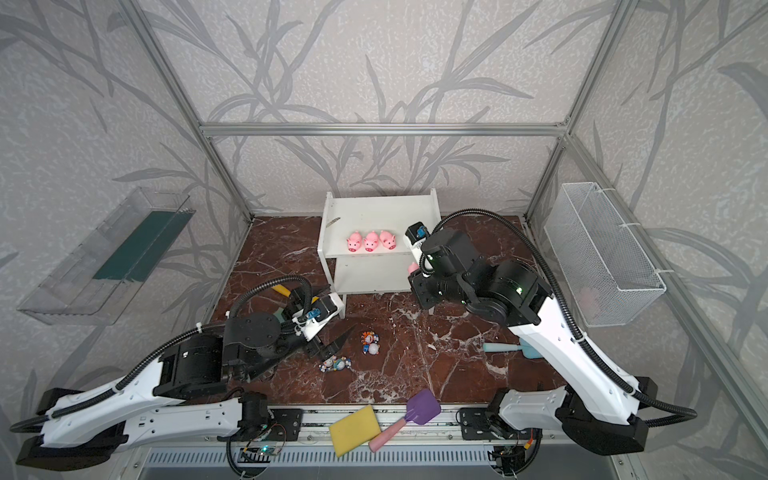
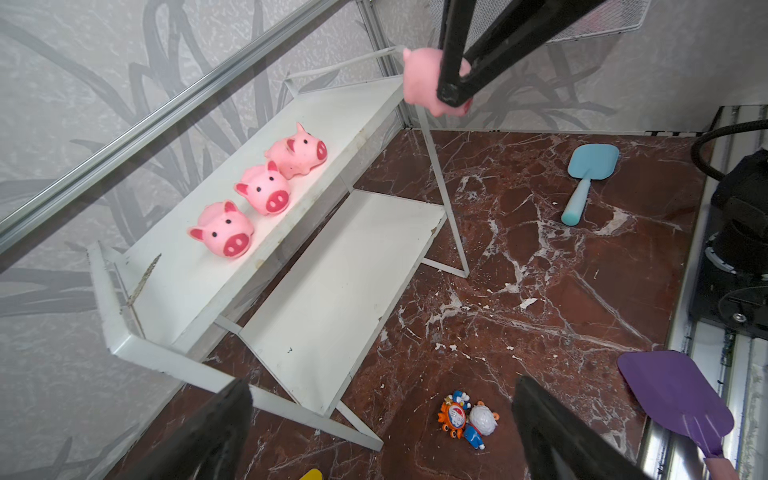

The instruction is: Place and organize the plastic toys onto the shelf

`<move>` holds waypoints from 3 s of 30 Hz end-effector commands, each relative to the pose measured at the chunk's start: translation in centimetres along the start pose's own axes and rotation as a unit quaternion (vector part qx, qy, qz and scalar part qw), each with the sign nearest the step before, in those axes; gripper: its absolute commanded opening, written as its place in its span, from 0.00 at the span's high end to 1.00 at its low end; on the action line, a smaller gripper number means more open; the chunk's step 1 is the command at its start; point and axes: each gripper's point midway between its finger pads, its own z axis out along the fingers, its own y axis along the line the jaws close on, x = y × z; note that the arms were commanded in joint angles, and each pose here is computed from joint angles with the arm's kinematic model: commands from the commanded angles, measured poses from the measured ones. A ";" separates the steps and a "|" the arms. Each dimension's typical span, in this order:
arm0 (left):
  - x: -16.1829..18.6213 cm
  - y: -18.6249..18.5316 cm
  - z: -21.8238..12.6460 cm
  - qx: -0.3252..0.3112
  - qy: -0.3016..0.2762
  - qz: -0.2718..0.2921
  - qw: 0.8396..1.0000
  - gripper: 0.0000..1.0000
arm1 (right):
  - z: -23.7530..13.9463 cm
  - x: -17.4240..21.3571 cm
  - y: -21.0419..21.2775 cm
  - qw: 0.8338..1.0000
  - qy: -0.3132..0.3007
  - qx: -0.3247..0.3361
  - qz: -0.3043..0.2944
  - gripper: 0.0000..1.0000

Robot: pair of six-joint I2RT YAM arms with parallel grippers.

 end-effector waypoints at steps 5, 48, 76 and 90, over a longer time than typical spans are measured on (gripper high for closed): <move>-2.5 2.0 -1.5 -0.011 -0.044 0.004 0.999 0.01 | 0.9 -2.8 -1.3 1.000 -0.002 -0.008 -0.012 0.73; -0.7 2.9 -1.5 -0.005 -0.054 -0.050 0.997 0.01 | 4.5 -6.9 -5.3 0.999 -0.021 0.002 0.042 0.53; -0.6 3.7 -1.9 -0.011 -0.059 -0.069 0.996 0.01 | 6.4 -5.7 -8.5 0.996 0.020 0.082 -0.004 0.67; -0.6 3.7 -2.1 -0.007 -0.062 -0.073 0.995 0.01 | 6.1 -5.7 -6.1 0.999 0.016 0.044 -0.018 0.68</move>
